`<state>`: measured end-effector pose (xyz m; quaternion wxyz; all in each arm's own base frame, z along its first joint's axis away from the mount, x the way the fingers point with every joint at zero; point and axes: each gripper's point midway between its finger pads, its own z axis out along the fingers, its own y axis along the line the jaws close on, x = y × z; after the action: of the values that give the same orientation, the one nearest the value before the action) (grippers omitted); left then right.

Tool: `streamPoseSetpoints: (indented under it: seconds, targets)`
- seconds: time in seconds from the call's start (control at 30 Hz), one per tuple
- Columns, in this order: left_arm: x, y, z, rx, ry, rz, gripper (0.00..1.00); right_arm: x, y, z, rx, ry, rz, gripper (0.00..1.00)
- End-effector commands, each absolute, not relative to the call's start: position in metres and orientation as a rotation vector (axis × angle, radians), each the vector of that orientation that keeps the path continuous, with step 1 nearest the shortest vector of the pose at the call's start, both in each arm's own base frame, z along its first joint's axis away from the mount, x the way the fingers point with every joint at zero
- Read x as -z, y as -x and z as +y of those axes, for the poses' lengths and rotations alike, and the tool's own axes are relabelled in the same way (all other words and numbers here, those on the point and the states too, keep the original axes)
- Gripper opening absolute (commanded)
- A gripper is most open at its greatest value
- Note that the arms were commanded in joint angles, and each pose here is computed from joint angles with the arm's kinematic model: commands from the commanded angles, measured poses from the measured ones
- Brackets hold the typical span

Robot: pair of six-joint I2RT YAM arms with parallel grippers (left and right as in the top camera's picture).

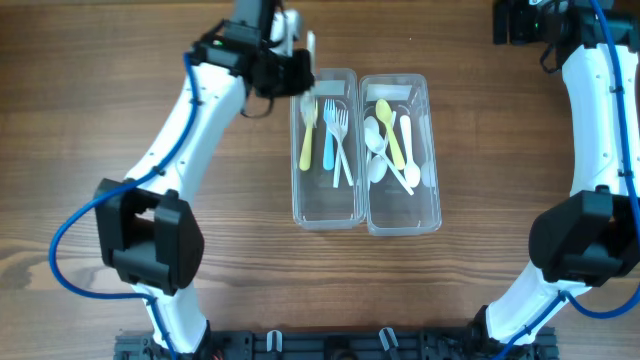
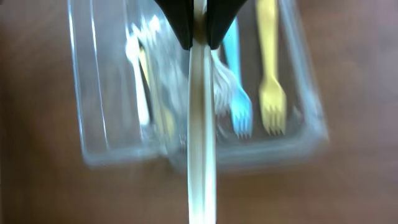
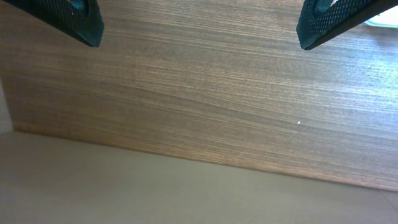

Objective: Pack container
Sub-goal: 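Carry the white fork into the left container and release it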

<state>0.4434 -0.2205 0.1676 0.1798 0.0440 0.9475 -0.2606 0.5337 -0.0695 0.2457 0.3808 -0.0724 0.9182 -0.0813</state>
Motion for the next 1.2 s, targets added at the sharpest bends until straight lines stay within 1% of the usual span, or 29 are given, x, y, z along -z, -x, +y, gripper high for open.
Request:
streamPoseSetpoints:
  seconds: [0.0, 0.13, 0.23, 0.4, 0.53, 0.8, 0.83, 0.87, 0.9, 0.93, 1.17]
  targets:
    - [-0.156, -0.416, -0.241, 0.765, -0.144, 2.777, 0.04, -0.244, -0.534, -0.068, 0.222, 0.196, 2.348, 1.00]
    - [-0.152, -0.406, -0.250, 0.756, -0.174, 2.804, 0.04, -0.243, -0.534, -0.068, 0.223, 0.197, 2.348, 1.00]
    - [-0.151, -0.404, -0.252, 0.766, -0.051, 2.833, 0.04, -0.243, -0.534, -0.068, 0.222, 0.196, 2.348, 1.00]
    - [-0.147, -0.396, -0.248, 0.750, -0.031, 2.878, 0.04, -0.244, -0.534, -0.068, 0.223, 0.197, 2.348, 1.00]
    - [-0.140, -0.387, -0.239, 0.674, 0.038, 2.937, 0.04, -0.243, -0.534, -0.068, 0.222, 0.196, 2.348, 1.00]
    - [-0.139, -0.381, -0.245, 0.668, 0.028, 2.949, 0.04, -0.243, -0.534, -0.068, 0.222, 0.196, 2.348, 1.00]
    - [-0.139, -0.381, -0.245, 0.668, 0.028, 2.950, 0.09, -0.243, -0.534, -0.068, 0.222, 0.197, 2.348, 1.00]
    - [-0.139, -0.380, -0.245, 0.668, 0.029, 2.951, 0.48, -0.244, -0.534, -0.068, 0.222, 0.196, 2.348, 1.00]
    - [-0.139, -0.380, -0.245, 0.668, 0.029, 2.951, 0.89, -0.243, -0.534, -0.068, 0.222, 0.196, 2.348, 1.00]
    - [-0.139, -0.381, -0.245, 0.667, 0.028, 2.950, 1.00, -0.244, -0.534, -0.068, 0.223, 0.197, 2.348, 1.00]
    - [-0.139, -0.388, -0.238, 0.643, 0.050, 2.930, 1.00, -0.244, -0.534, -0.068, 0.223, 0.197, 2.348, 1.00]
